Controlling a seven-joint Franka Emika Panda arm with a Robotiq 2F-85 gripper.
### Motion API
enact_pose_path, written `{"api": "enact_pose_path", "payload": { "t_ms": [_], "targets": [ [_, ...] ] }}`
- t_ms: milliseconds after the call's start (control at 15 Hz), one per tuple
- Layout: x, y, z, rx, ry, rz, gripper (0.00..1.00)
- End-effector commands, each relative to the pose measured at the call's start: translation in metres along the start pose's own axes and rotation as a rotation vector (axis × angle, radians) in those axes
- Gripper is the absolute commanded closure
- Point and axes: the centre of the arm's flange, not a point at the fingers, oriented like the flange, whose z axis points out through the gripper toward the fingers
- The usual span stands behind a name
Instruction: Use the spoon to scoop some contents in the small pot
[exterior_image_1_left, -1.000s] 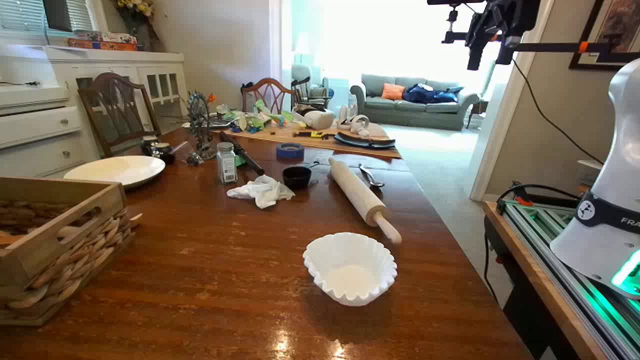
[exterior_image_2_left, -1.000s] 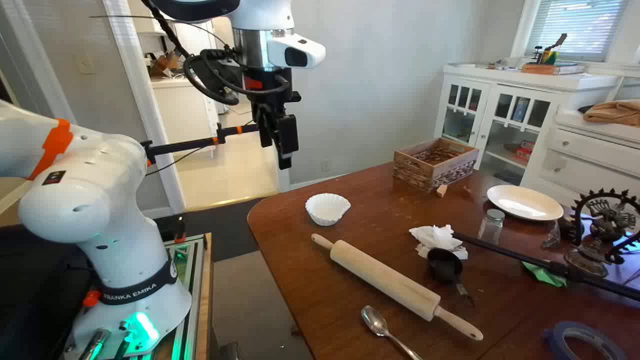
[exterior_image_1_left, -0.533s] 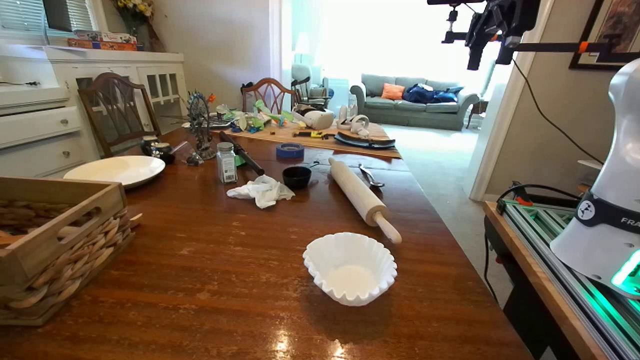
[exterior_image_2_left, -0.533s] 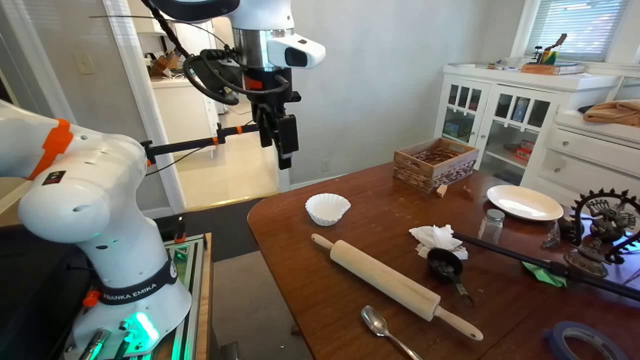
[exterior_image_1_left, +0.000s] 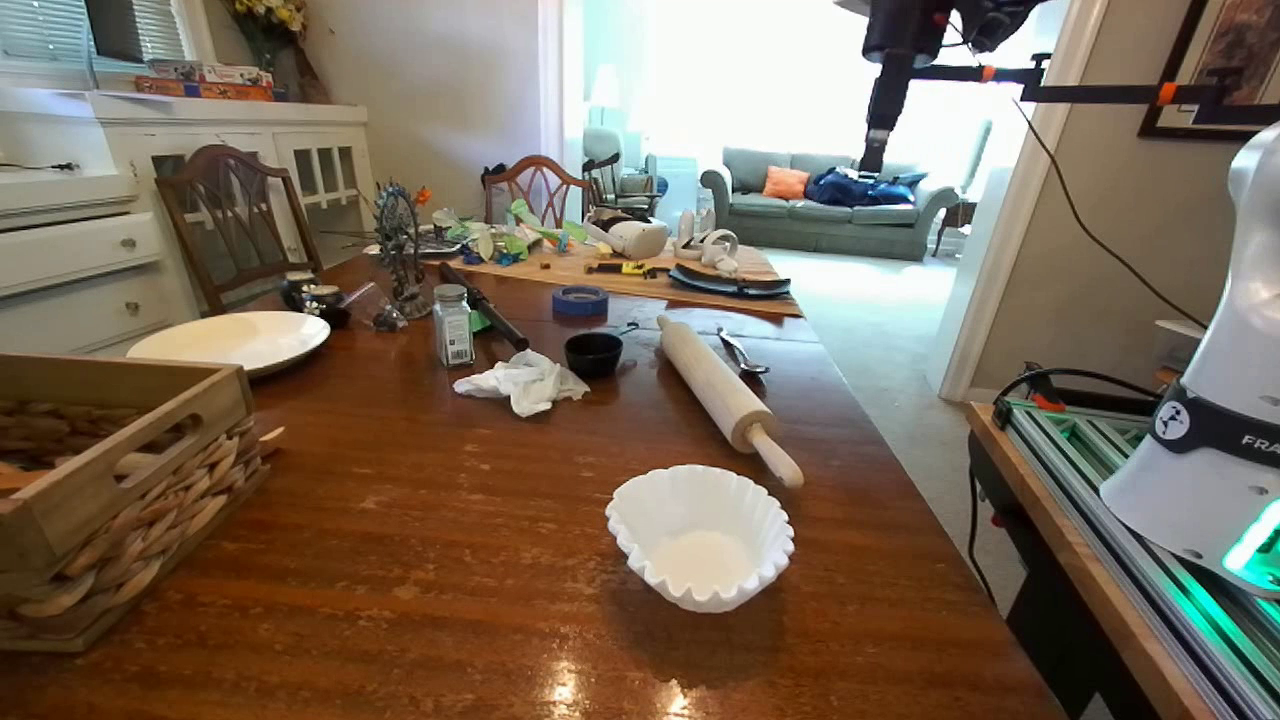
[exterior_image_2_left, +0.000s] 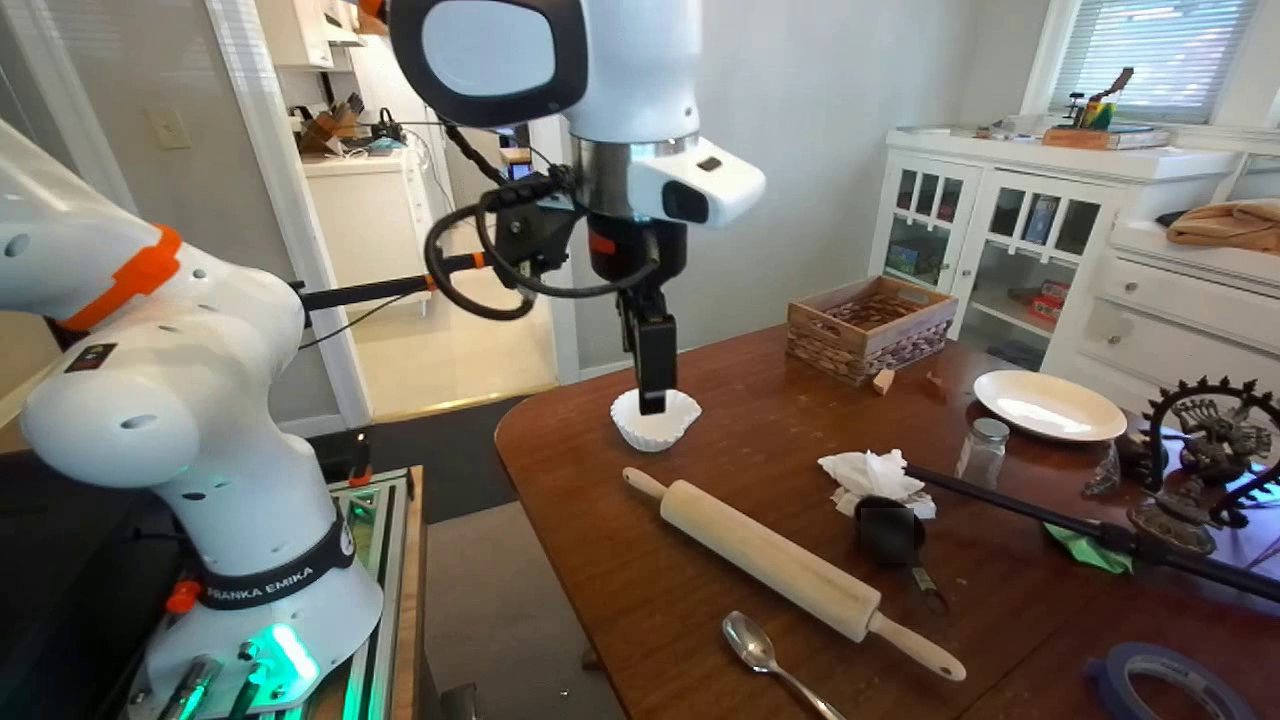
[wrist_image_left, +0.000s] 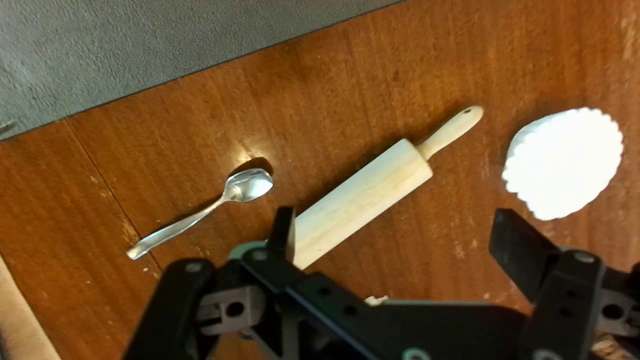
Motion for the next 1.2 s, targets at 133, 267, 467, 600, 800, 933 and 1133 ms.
{"api": "enact_pose_path", "payload": {
  "t_ms": [133,267,467,600,800,933,1133],
  "targets": [
    [0.087,0.065,0.051,-0.027,-0.003,0.303,0.0],
    [0.106,0.079,0.071,-0.036,-0.002,0.406,0.0],
    [0.126,0.092,0.107,-0.046,0.001,0.566,0.0],
    [0.134,0.102,0.132,-0.059,0.011,0.67,0.0],
    [0.137,0.123,0.162,-0.088,0.059,0.822,0.0],
    [0.135,0.135,0.181,-0.106,0.067,0.924,0.0],
    [0.128,0.147,0.205,-0.13,0.056,1.081,0.0]
  ]
}}
